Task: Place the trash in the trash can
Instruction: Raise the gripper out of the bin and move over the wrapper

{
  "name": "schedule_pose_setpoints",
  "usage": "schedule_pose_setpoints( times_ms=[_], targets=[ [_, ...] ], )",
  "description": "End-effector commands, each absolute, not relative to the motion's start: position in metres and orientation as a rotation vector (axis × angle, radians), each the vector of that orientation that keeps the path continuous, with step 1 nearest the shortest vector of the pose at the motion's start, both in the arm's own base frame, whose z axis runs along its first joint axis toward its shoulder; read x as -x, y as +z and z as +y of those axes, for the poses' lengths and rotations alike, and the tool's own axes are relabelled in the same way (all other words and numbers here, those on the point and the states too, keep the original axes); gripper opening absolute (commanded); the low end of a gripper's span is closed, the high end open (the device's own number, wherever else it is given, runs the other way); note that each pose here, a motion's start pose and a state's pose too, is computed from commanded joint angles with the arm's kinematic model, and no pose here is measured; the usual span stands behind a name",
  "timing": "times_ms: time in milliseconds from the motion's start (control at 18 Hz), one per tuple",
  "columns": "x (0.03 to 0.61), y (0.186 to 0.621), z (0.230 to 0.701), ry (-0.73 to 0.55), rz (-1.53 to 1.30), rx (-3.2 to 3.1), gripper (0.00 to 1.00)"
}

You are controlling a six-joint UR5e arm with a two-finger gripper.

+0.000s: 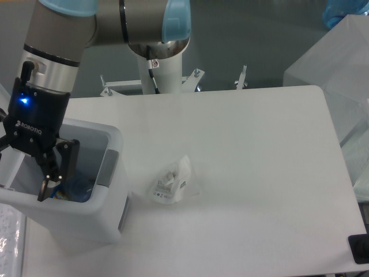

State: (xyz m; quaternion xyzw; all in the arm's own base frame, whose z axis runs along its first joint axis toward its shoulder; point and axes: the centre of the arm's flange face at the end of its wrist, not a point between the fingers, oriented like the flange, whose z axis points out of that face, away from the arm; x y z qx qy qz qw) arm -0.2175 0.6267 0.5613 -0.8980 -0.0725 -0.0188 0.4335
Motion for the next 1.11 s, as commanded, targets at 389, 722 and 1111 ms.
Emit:
schedule_pose_setpoints(
  times_ms=[389, 722, 1111],
  targets=[
    [0.344, 0.517, 0.508, 0.044, -0.521, 2.275, 1.0],
    [0.388, 0.435, 0.449, 0.093, -0.48, 2.425, 1.0],
    [0.379, 0.342, 0.42, 0.189, -0.147, 2.756, 1.0]
  ],
)
